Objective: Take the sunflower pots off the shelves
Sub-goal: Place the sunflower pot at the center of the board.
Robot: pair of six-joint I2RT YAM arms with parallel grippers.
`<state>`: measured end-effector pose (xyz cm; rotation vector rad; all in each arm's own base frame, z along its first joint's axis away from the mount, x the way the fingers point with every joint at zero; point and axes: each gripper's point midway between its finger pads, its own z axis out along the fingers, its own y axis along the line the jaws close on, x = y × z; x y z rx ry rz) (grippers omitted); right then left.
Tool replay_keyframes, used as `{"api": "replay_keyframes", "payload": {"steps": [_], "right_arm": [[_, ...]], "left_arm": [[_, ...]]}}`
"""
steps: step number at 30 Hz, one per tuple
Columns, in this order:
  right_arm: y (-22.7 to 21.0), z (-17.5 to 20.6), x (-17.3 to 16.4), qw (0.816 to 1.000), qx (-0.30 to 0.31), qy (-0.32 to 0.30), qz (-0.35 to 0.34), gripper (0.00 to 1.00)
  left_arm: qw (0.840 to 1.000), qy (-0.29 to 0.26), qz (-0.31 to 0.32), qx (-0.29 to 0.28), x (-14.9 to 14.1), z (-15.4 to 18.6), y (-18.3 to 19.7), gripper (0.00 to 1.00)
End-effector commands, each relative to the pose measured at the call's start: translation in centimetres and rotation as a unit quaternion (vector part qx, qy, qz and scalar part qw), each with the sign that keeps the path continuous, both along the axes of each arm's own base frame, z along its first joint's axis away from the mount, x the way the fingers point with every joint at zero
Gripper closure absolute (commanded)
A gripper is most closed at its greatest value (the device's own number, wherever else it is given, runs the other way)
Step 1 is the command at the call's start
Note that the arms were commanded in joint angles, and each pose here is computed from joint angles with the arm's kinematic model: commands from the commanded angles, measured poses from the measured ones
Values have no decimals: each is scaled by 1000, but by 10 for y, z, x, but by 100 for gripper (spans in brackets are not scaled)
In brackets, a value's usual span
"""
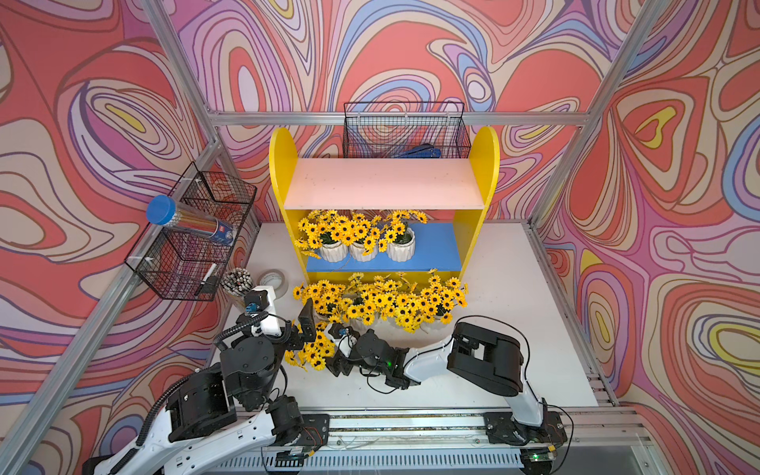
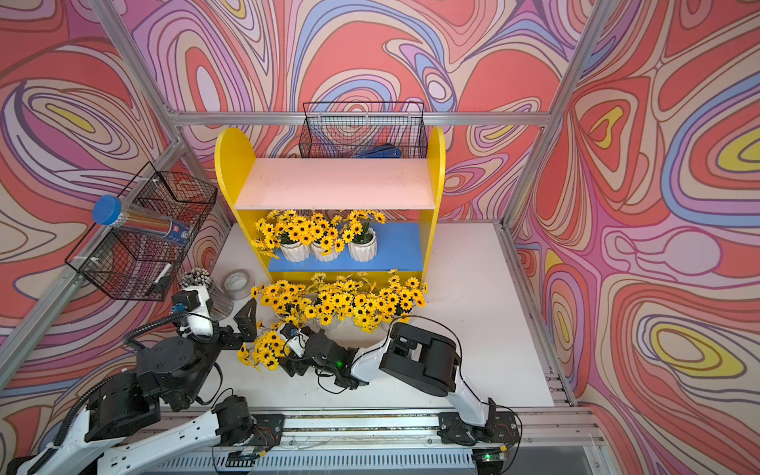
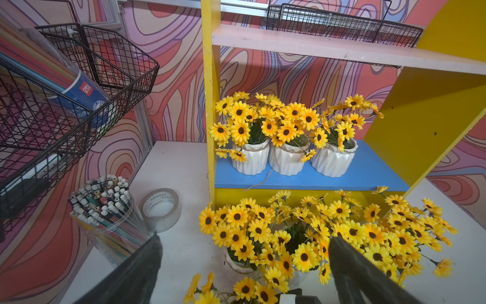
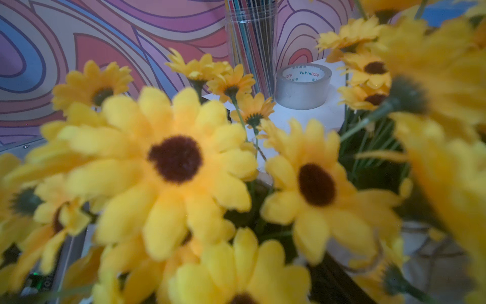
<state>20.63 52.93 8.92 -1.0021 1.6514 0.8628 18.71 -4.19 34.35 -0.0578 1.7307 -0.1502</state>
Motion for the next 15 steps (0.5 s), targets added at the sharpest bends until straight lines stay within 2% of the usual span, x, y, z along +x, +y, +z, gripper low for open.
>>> {"api": "replay_keyframes", "payload": {"steps": [1, 4, 6, 7, 9, 10, 15], "right_arm": [[-9, -29, 3, 999, -40, 20, -11, 52], [-15, -28, 7, 999, -36, 14, -26, 36], [-16, -26, 7, 999, -32, 12, -28, 20], [-17, -26, 6, 999, -30, 12, -27, 17], [-20, -23, 5, 999, -23, 14, -28, 5], [-21, -22, 4, 999, -18, 17, -27, 2], [-24, -24, 2, 999, -5, 24, -28, 2]], "left_arm": [[1000, -6, 3, -6, -1, 0, 3, 0], [1000, -5, 1, -8, -2, -1, 3, 0], [1000, -4, -1, -9, -2, -2, 3, 0], [1000, -3, -3, -8, -2, -2, 2, 0], [1000, -2, -6, -8, -2, -3, 1, 0], [1000, -1, -7, -5, -2, -4, 0, 0], [1000, -6, -17, -1, -2, -5, -2, 0]]}}
